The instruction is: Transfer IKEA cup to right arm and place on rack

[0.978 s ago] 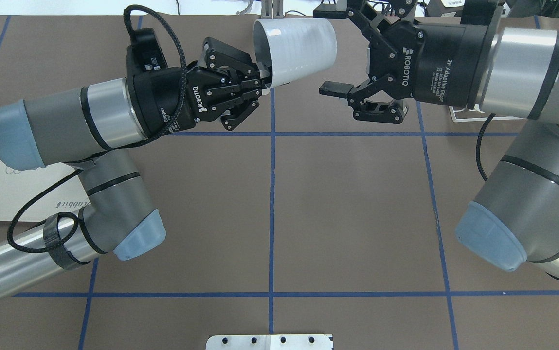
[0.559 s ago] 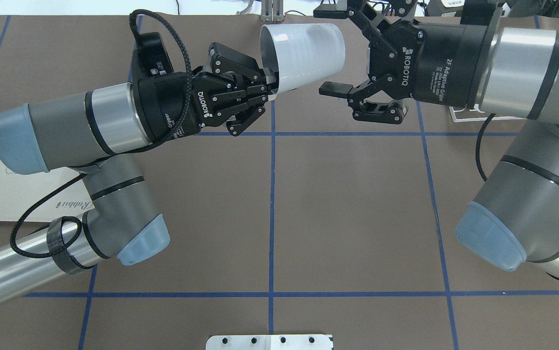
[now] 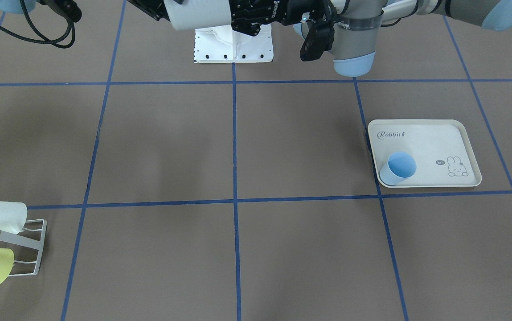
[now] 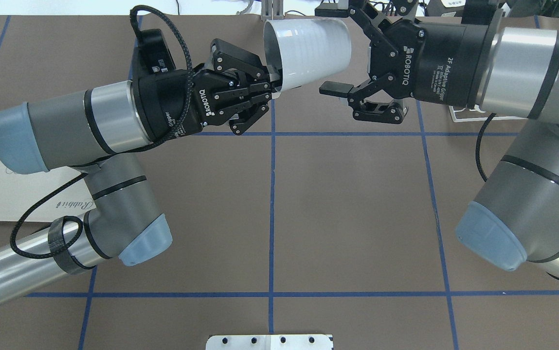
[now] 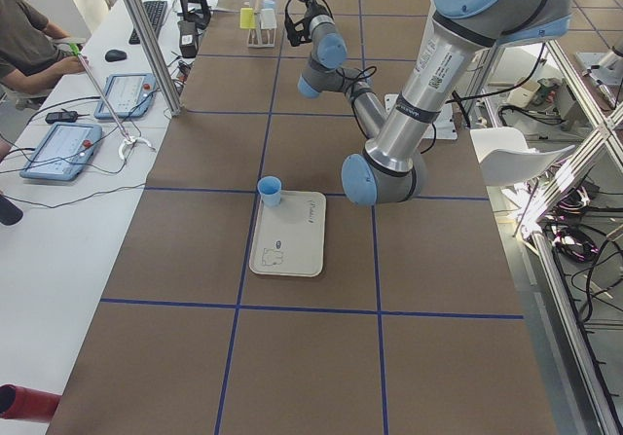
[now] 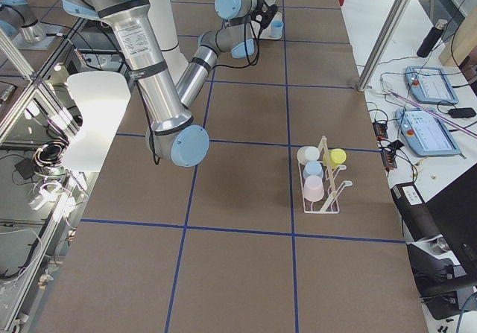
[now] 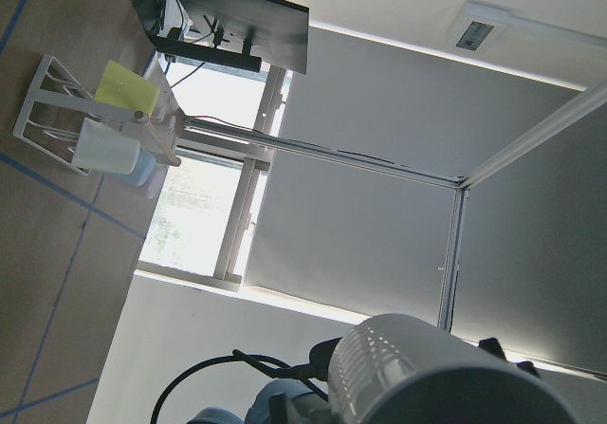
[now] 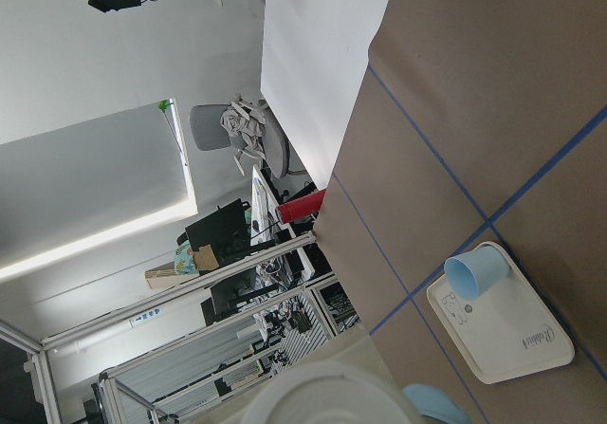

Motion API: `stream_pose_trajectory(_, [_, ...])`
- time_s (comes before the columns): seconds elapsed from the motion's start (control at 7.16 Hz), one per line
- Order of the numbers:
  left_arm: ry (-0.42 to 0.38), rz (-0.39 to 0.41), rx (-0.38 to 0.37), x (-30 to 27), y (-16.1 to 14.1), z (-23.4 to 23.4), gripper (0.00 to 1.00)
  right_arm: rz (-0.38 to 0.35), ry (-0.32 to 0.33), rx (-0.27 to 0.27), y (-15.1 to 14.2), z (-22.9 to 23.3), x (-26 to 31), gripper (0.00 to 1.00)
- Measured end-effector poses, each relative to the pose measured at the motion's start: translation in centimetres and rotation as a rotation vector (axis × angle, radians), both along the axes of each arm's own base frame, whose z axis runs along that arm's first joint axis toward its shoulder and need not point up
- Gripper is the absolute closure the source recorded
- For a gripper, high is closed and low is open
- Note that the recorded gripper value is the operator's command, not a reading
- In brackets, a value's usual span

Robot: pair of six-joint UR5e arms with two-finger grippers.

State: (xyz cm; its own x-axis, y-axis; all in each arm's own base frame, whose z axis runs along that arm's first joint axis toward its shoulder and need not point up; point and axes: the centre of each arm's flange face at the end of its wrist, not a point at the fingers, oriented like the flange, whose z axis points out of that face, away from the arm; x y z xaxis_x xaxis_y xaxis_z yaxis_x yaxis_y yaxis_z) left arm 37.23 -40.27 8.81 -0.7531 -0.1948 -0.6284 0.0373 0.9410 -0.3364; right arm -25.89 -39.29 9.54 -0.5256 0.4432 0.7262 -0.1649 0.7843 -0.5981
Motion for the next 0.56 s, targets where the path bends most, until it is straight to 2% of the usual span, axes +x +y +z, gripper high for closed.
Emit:
stream_pose_trajectory(0.14, [0.000,0.000,0.000,-0.01,0.01,-0.03,0.88,0.001,-0.005,-0.006,0.00,-0.06,0.06,0.96])
stream_pose_trajectory(0.28, [-0.001,-0.001,0.001,0.01,0.02,0.01,0.55,0.002,-0.014,-0.017,-0.02,-0.12,0.14,1.00])
stream_pose_trajectory(0.42, [-0.002,-0.003,0.003,0.00,0.01,0.00,0.42,0.003,-0.020,-0.027,-0.04,-0.13,0.14,1.00])
stream_pose_trajectory(0.56, [-0.002,-0.005,0.005,-0.02,0.02,-0.03,0.39,0.004,-0.023,-0.030,-0.03,-0.16,0.16,1.00])
